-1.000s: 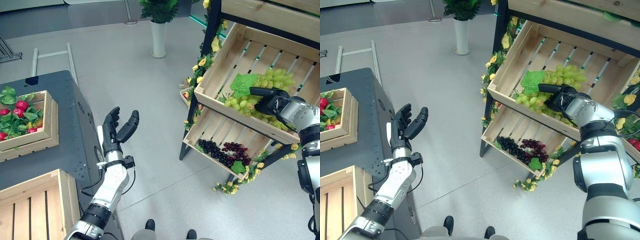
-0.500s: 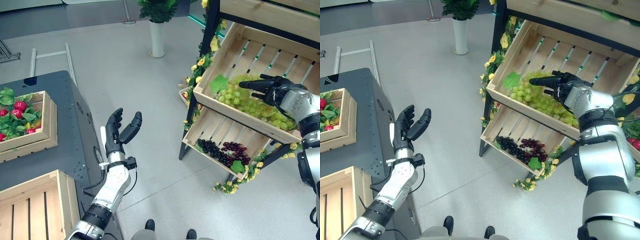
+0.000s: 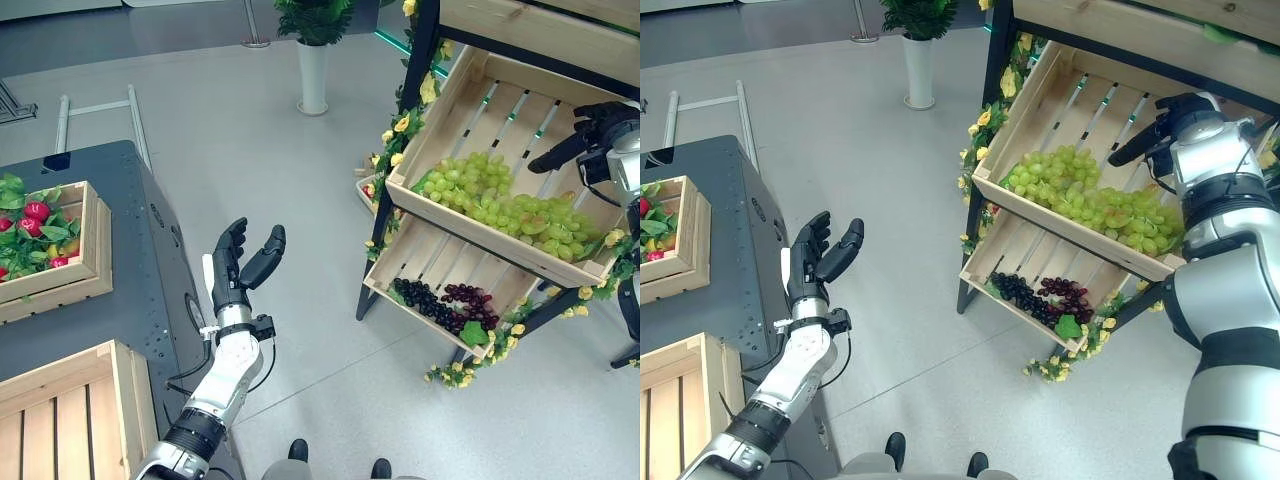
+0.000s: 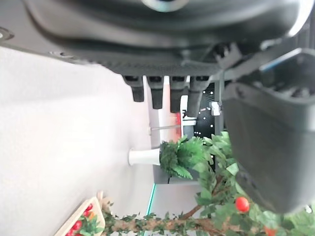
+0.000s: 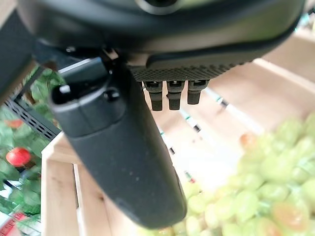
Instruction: Pick up the fruits from the basket on one side to the basket on the other side
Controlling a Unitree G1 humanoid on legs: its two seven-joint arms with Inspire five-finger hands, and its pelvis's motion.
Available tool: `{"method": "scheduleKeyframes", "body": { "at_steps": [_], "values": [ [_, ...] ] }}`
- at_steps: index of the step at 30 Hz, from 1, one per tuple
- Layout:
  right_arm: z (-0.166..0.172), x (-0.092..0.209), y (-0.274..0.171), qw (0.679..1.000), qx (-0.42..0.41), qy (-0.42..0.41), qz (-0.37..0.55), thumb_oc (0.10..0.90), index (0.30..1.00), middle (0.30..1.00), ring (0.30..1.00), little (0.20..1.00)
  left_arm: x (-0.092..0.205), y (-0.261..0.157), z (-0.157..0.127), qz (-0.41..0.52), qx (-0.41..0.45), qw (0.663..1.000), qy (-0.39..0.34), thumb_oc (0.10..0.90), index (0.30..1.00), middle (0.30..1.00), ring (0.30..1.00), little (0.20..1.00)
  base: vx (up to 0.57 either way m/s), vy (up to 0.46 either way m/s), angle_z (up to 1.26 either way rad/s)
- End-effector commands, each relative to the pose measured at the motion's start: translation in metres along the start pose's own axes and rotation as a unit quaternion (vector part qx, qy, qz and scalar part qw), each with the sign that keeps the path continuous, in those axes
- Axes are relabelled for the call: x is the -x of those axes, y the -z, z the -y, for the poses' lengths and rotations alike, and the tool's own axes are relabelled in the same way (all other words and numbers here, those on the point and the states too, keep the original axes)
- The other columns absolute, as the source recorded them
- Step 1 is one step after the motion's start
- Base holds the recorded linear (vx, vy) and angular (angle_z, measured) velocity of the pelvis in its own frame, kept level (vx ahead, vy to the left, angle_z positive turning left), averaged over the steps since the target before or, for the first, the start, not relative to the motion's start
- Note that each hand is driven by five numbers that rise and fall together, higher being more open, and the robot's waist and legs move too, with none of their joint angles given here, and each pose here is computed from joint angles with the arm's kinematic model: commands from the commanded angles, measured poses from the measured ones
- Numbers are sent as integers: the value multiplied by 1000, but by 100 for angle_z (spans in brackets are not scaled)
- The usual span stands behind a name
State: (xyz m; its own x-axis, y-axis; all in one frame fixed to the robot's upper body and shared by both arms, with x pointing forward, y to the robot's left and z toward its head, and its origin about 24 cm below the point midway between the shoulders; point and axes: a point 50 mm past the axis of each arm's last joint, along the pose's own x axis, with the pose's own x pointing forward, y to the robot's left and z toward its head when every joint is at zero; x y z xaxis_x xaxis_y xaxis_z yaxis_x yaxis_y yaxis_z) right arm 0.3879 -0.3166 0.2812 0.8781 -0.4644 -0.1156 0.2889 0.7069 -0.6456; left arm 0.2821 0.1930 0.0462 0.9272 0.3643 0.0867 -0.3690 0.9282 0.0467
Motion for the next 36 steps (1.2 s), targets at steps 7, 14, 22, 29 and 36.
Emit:
{"method": "scheduleKeyframes", "body": {
  "at_steps": [7,14,22,29,36],
  "values": [
    [46,28,-73,978,22,53,200,800,900,900,900,900,-12,-38,9,107,0,993,44,800,900,900,900,900,0,0,0],
    [-28,34,-73,947,-102,-96,288,800,900,900,900,900,-9,-21,14,65,1,996,65,800,900,900,900,900,0,0,0],
    [-64,55,-63,901,-188,-106,377,800,900,900,900,900,-6,-14,17,49,-6,997,65,800,900,900,900,900,5,-9,0],
    [-105,101,-46,856,-195,-89,471,800,900,900,900,900,-3,-12,17,51,1,998,33,800,900,900,900,900,-9,-9,-3],
    [-138,158,-14,786,-248,-38,565,800,900,900,900,900,8,-12,20,74,47,996,5,800,900,900,900,900,-6,-8,-6]
  ]
}}
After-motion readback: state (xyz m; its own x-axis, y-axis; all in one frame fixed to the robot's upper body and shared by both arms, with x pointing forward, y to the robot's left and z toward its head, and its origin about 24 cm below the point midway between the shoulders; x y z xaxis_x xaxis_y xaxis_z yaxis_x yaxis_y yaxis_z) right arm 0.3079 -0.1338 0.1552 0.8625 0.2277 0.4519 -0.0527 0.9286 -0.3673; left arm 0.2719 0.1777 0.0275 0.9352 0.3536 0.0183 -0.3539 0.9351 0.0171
